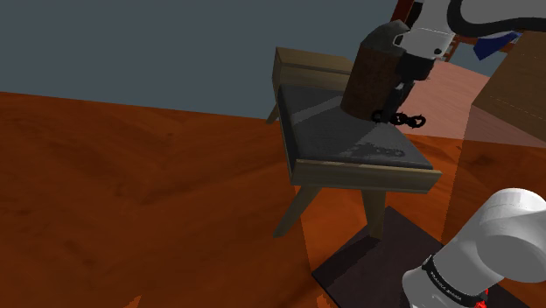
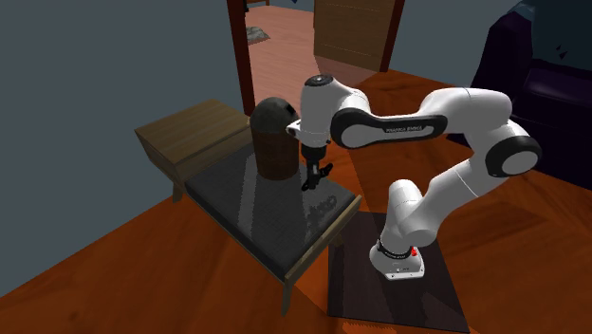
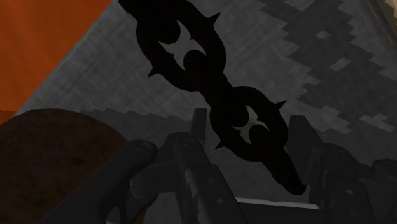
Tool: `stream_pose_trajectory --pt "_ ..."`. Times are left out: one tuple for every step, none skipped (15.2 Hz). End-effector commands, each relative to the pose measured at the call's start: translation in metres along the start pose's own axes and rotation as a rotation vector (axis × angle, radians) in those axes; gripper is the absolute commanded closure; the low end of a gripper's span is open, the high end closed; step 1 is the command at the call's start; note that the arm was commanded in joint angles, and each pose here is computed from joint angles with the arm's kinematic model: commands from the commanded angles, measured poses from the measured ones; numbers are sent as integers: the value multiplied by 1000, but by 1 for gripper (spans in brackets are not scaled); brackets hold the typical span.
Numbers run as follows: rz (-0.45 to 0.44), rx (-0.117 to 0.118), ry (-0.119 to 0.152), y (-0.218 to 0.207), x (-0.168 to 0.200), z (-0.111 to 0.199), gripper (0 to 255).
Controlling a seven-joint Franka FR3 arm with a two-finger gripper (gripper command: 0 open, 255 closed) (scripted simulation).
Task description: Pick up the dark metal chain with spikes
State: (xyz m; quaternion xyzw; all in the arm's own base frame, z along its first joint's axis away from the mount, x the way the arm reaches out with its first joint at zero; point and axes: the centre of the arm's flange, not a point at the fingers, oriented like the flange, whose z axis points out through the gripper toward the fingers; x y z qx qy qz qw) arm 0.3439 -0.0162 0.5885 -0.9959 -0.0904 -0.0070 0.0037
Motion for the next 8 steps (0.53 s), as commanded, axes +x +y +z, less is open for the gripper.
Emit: stream_pose_trajectory --pt "0 0 0 2 1 -11 255" --pt "0 0 0 2 1 -17 255" --pt "0 0 0 2 1 -22 255" --pt "0 0 0 2 1 -27 255" --pt "0 0 0 2 1 -32 255" --pt "0 0 0 2 1 -38 255" --pt "0 0 0 2 1 -38 255" --pt "0 0 0 2 1 -38 255"
